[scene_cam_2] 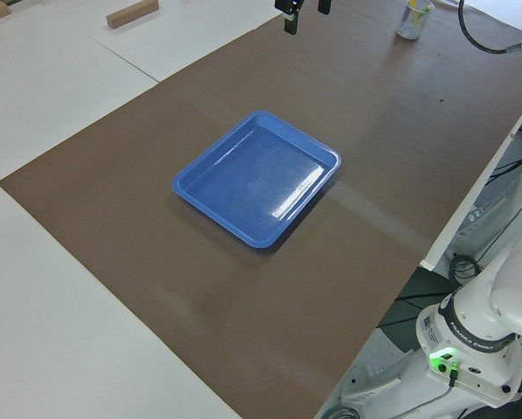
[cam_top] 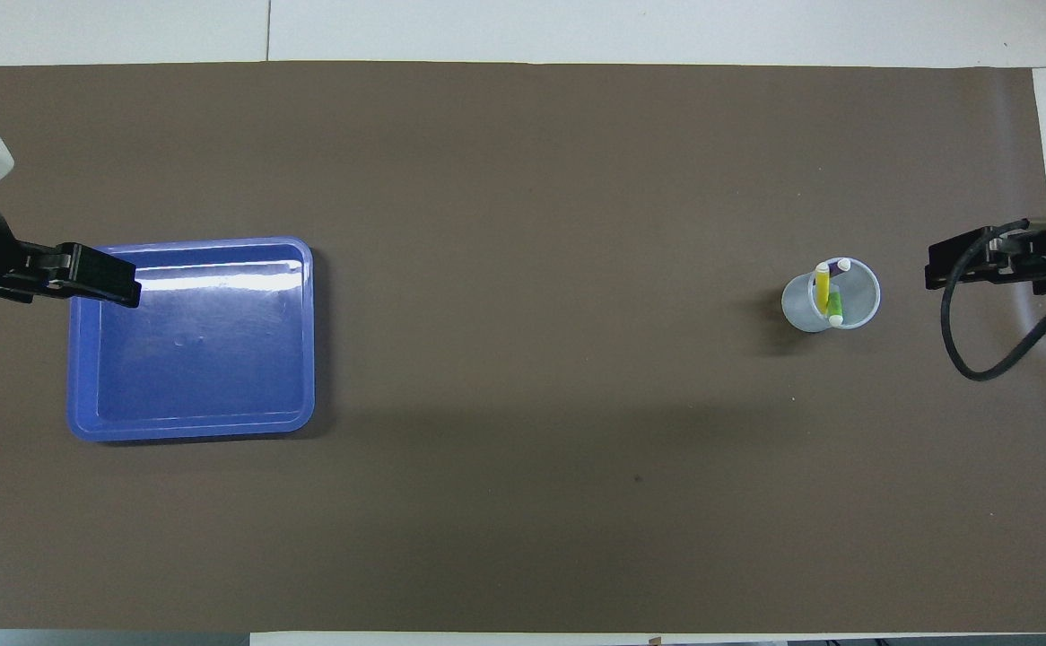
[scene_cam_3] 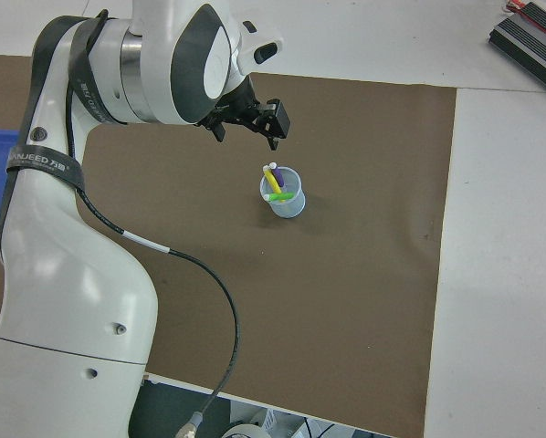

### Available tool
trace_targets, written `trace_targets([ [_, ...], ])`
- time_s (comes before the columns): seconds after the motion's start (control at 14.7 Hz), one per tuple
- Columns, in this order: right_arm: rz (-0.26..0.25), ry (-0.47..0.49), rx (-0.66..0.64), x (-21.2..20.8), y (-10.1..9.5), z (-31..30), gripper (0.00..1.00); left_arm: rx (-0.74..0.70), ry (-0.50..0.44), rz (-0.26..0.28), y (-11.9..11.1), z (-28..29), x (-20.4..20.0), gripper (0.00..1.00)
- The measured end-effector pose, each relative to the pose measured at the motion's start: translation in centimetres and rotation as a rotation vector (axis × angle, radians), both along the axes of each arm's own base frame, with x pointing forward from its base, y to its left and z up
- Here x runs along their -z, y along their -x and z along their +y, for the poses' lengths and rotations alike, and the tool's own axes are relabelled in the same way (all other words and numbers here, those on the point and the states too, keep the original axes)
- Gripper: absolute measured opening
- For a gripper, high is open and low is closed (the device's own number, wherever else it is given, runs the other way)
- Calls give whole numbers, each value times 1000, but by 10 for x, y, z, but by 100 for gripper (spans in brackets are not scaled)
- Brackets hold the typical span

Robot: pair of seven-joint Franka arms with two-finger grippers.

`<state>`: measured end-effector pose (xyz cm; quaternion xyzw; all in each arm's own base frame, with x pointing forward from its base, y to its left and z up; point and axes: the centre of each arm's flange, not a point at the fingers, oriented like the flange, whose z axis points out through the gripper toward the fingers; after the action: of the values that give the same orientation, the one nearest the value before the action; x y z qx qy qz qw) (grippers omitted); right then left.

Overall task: Right arm passes pens to left for tray arrangement
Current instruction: 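Reach the right gripper down into the clear cup and grasp the purple pen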

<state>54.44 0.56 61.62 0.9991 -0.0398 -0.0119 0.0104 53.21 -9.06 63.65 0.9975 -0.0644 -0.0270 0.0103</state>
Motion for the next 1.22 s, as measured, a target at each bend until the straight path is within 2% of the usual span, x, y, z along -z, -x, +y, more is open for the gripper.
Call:
trace_targets([
  [0.68, -1, 0, -2, 0, 0, 1, 100, 0, 0, 0, 0, 0, 0, 100],
  [0.95, -49, -1, -3, 7, -7, 1, 100, 0, 0, 0, 0, 0, 0, 100],
  [1.22, -93, -2, 0, 51, -15, -2, 100, 0, 0, 0, 0, 0, 0, 100],
])
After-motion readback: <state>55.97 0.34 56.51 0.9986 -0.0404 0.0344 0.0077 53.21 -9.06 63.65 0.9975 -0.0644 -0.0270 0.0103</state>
